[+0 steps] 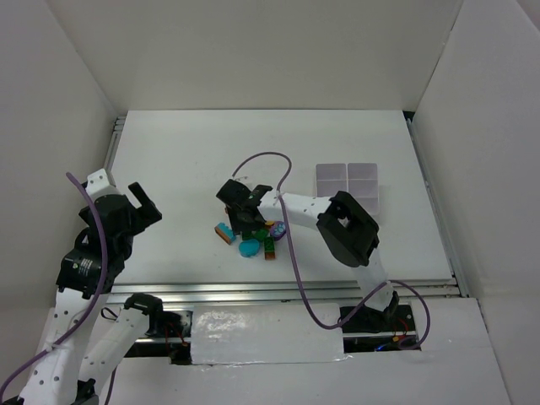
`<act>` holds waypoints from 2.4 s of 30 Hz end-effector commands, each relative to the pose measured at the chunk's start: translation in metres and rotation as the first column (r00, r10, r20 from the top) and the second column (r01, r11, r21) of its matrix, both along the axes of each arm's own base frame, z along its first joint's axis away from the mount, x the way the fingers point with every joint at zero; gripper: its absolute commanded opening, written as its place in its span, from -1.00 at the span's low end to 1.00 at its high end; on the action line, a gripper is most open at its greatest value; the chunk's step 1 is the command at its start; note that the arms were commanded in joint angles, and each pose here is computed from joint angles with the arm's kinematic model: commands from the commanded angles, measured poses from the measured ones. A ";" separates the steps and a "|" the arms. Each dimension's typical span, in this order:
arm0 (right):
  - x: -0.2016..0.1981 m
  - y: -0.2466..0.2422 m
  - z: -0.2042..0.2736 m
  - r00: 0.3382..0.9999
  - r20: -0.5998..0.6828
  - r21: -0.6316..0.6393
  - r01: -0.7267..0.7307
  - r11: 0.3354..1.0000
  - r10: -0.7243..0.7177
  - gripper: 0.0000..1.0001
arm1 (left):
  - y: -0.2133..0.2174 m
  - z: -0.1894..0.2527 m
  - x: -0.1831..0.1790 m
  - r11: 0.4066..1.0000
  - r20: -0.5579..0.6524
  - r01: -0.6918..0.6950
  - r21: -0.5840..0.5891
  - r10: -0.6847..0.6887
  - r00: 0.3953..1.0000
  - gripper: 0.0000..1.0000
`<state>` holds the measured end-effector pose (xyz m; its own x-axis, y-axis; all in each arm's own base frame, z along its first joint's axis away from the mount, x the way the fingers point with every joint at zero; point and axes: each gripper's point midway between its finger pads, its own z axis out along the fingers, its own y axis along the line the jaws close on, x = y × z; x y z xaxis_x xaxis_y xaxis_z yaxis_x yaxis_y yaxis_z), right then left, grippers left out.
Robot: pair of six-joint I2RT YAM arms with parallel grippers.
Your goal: Sort the legos into containers by color
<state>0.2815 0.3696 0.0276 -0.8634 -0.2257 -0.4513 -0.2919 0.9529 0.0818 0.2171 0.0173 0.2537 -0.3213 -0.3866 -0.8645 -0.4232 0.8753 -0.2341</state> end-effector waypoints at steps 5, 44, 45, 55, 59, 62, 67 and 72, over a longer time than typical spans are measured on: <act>0.003 0.010 -0.004 1.000 0.015 0.023 -0.008 1.000 0.007 -0.30 | -0.002 0.008 0.006 1.000 0.035 0.016 0.007 -0.016 0.999 0.99; 0.151 -0.280 0.176 0.767 0.476 -0.004 0.491 0.871 -0.430 -0.95 | -0.009 0.006 0.011 0.998 0.029 0.063 0.004 -0.063 0.998 0.99; 0.150 -0.281 0.170 0.772 0.470 -0.011 0.489 0.872 -0.427 -0.94 | -0.010 0.005 0.012 0.998 0.025 0.064 0.004 -0.064 0.998 0.99; 0.154 -0.280 0.159 0.771 0.467 0.004 0.487 0.873 -0.432 -0.75 | -0.011 0.004 0.013 0.997 0.019 0.073 0.005 -0.073 0.997 0.99; 0.156 -0.282 0.154 0.771 0.466 -0.004 0.492 0.871 -0.434 -0.70 | -0.012 0.005 0.013 0.997 0.021 0.078 0.004 -0.078 0.997 0.99; 0.156 -0.282 0.151 0.772 0.461 -0.004 0.495 0.869 -0.437 -0.68 | -0.012 0.004 0.013 0.997 0.018 0.079 0.004 -0.079 0.997 0.99; 0.156 -0.282 0.150 0.772 0.457 0.003 0.495 0.869 -0.442 -0.55 | -0.012 0.005 0.013 0.997 0.024 0.081 0.003 -0.081 0.996 0.99; 0.155 -0.283 0.143 0.775 0.451 -0.008 0.500 0.866 -0.443 -0.34 | -0.013 0.006 0.013 0.997 0.025 0.082 0.003 -0.082 0.996 0.99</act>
